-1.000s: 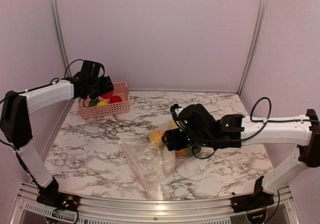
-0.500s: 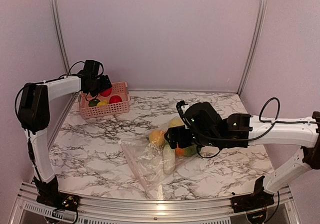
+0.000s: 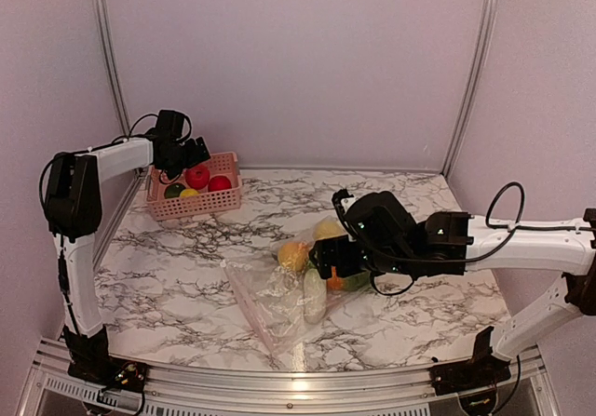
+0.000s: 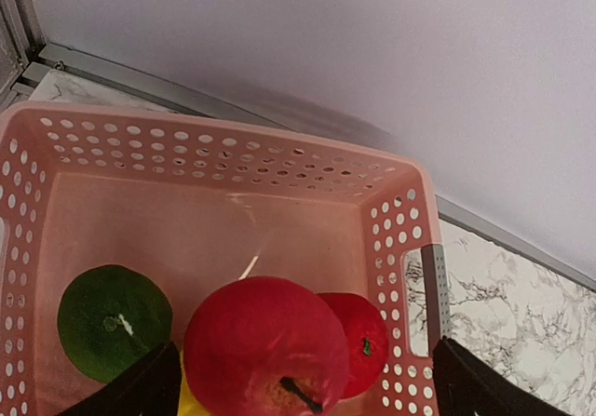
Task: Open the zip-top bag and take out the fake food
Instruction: Place the fake fruit in the bin.
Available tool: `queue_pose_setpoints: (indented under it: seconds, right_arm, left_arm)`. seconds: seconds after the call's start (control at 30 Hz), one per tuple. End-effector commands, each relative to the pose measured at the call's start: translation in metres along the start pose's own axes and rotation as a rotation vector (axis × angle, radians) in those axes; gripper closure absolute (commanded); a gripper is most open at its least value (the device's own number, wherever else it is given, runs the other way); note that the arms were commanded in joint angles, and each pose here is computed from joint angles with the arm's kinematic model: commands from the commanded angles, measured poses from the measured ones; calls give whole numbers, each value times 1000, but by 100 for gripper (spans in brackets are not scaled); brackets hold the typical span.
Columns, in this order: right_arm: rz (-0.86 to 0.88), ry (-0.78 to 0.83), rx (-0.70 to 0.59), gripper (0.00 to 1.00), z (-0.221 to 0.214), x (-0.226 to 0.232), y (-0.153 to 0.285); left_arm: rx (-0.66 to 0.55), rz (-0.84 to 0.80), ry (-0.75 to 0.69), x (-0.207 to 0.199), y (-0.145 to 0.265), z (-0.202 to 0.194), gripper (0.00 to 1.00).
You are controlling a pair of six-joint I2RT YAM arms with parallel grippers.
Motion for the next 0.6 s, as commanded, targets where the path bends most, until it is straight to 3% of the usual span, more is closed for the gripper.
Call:
queue_pose_setpoints:
  seconds: [0.0,0.3,0.57]
  right_arm:
    - [-10,-10,-10,3,2,-3,7]
    - [-20,-9,-13,1,1,-4,6]
    - [-40,-9,-6,1,-4,-8,1]
  left_arm:
    - [8,5,-14,-1,0,5,2]
    - [-17,-45,1,-9,31,14,1]
    - [11,-154,78,-9,76,-13,1]
Point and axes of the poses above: each gripper's point midway between its finger pads, its own y axis back along the fingers, its own x axis along the line the jaws close on, z = x × y, the point moved 4 cm from there along y, back along the fingers, and after that the axes turned 6 degrees about y, right-handed, at the moved point
